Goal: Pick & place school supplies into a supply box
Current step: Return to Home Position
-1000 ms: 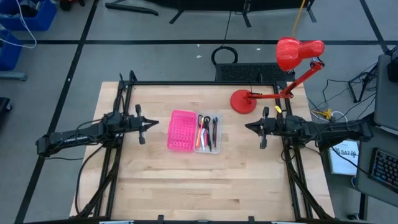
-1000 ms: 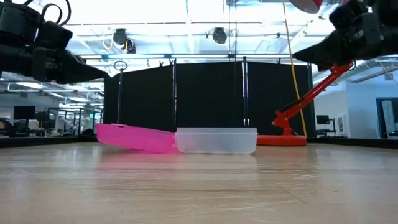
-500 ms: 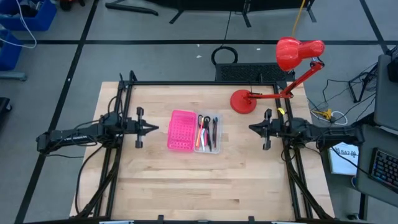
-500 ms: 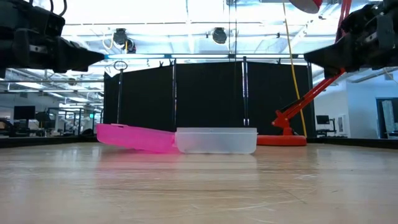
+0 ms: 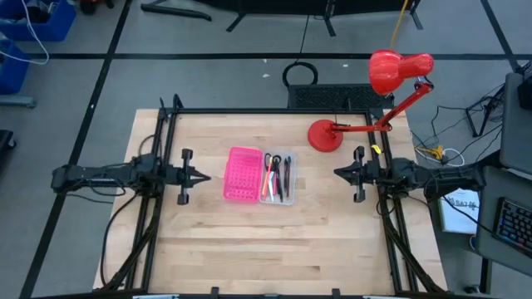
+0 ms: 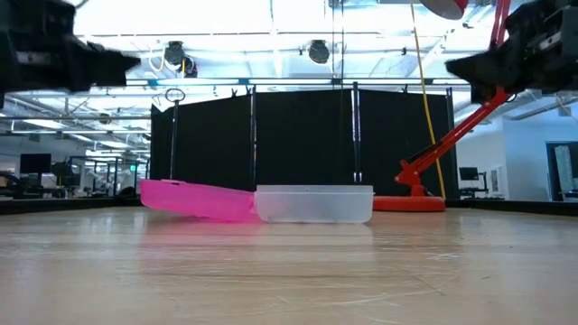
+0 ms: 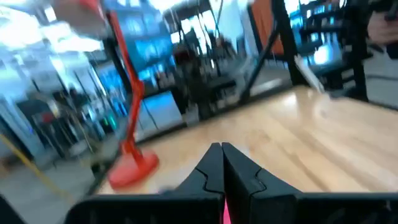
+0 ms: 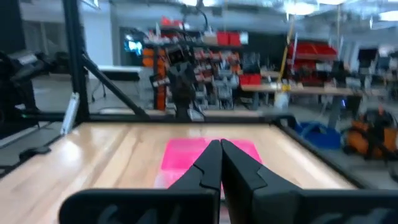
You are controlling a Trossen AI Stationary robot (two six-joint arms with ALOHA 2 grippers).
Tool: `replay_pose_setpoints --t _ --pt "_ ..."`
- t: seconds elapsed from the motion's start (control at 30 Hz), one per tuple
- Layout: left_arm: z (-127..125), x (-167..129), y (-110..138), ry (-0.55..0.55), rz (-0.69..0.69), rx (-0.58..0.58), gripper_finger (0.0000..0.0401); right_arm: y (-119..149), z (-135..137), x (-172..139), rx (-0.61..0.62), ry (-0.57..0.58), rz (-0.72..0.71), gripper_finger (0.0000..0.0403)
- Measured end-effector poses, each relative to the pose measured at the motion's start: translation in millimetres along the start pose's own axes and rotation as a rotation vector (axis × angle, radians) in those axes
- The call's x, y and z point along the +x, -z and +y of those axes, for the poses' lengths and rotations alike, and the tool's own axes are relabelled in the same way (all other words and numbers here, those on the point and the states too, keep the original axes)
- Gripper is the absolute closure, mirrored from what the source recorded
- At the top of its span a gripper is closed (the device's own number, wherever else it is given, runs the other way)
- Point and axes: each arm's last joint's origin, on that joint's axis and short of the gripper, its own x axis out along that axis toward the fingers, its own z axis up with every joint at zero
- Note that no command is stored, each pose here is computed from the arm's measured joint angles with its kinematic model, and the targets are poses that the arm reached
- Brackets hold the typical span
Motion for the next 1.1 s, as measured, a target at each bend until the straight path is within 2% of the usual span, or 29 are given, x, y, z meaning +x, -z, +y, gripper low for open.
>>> replay_pose_setpoints --t 0.13,0.37,0.63,0.77,1.0,1.1 --pt "-2.6 -0.1 -12.3 -0.025 -0.108 0.072 0.0401 -5.2 3.5 -0.7 -0.044 -0.034 -0.054 0.0403" --pt "0.1 -3.8 -6.0 -0.093 -0.026 0.113 0.0401 -3.5 4.8 -3.5 -0.095 -0.05 -0.042 0.0403" --pt "11.3 -12.2 -9.5 -0.137 -0.094 0.11 0.0401 -1.0 4.4 -6.5 -0.077 -0.052 -0.019 0.0403" --pt "12.6 -16.8 -8.5 -0.135 -0.099 0.087 0.0401 1.2 4.5 -6.6 -0.074 -0.054 0.008 0.0403" --pt "8.4 -16.1 4.4 -0.067 0.018 -0.032 0.0401 2.2 4.5 -6.6 -0.047 -0.055 0.018 0.0403" --pt "7.4 -15.3 4.8 -0.065 0.027 -0.061 0.0401 1.6 4.4 -6.4 -0.015 -0.051 0.003 0.0403"
